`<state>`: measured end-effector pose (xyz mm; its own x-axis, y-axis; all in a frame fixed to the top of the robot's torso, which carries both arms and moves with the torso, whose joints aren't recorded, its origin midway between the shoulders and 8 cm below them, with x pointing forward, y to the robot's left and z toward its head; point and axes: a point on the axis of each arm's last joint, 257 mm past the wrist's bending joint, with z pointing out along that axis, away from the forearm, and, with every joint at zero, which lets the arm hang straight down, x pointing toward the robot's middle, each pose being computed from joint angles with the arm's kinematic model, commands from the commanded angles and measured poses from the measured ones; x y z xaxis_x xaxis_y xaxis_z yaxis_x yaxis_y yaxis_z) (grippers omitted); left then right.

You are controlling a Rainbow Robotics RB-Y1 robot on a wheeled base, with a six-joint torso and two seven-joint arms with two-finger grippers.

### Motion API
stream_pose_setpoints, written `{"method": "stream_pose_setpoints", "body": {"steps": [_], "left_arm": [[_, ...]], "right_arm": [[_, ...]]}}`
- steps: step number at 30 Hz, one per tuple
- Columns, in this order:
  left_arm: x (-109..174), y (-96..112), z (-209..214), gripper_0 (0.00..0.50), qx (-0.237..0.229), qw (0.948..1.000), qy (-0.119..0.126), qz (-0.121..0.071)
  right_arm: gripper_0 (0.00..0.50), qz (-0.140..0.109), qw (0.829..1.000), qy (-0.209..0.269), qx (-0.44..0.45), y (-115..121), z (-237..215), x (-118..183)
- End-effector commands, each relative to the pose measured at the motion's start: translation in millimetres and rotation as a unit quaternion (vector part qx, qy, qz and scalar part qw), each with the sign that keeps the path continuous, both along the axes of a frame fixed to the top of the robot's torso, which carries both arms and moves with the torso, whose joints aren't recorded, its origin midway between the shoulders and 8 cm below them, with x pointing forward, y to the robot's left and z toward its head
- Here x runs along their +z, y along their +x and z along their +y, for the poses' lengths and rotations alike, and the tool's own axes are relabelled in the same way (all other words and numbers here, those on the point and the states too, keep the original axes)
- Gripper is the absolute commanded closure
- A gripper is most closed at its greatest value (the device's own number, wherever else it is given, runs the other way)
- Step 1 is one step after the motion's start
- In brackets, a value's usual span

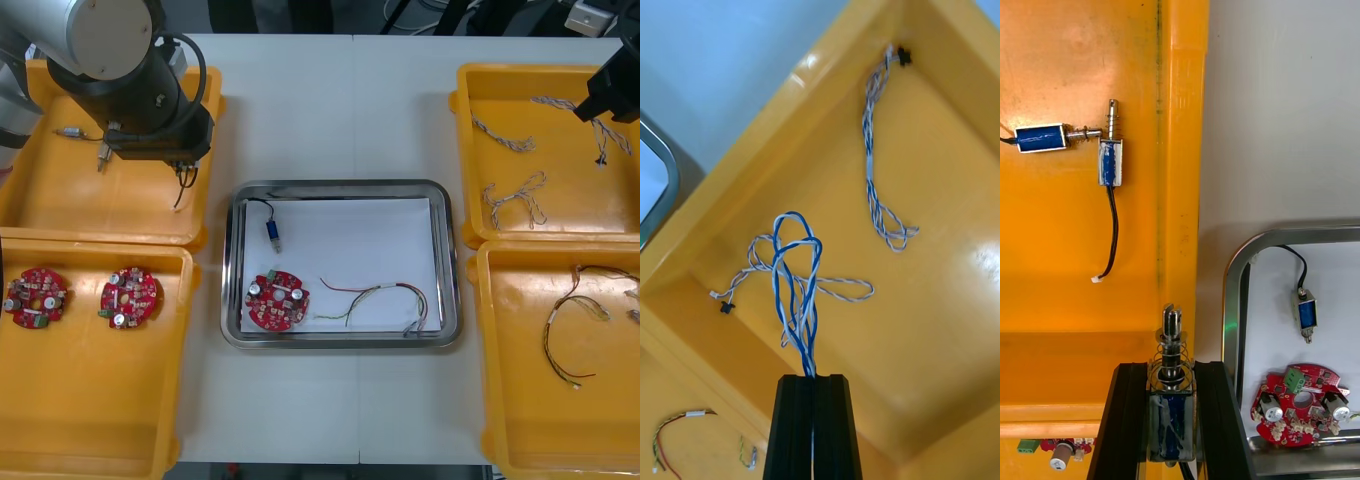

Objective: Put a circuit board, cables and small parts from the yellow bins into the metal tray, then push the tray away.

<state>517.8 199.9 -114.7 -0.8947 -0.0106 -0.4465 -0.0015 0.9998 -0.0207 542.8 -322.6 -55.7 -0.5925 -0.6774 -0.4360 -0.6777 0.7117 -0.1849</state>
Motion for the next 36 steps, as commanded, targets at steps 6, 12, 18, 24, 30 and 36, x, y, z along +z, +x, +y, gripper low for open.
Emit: {"method": "stream_pose_setpoints", "body": {"steps": [6, 12, 18, 24, 30, 36], "left_arm": [[11, -1, -8, 0.500, 0.023, 0.9993, -0.028, -0.012], [11, -1, -7, 0.500, 0.024, 0.9992, -0.029, -0.012], [11, -1, -8, 0.500, 0.024, 0.9992, -0.029, -0.012], [11, -1, -8, 0.500, 0.023, 0.9992, -0.030, -0.011], [11, -1, -8, 0.500, 0.023, 0.9992, -0.030, -0.011], [12, -1, -8, 0.500, 0.023, 0.9992, -0.031, -0.011]], "right_arm": [[0.500, -0.042, 0.995, -0.047, 0.081, -14, 57, 11], [0.500, -0.065, 0.984, -0.089, 0.138, -22, 104, 9], [0.500, -0.058, 0.975, -0.118, 0.182, -34, 137, -9], [0.500, -0.042, 0.969, -0.122, 0.211, -44, 165, -30], [0.500, -0.051, 0.963, -0.134, 0.227, -55, 179, -45], [0.500, -0.055, 0.957, -0.138, 0.248, -71, 188, -58]]}}
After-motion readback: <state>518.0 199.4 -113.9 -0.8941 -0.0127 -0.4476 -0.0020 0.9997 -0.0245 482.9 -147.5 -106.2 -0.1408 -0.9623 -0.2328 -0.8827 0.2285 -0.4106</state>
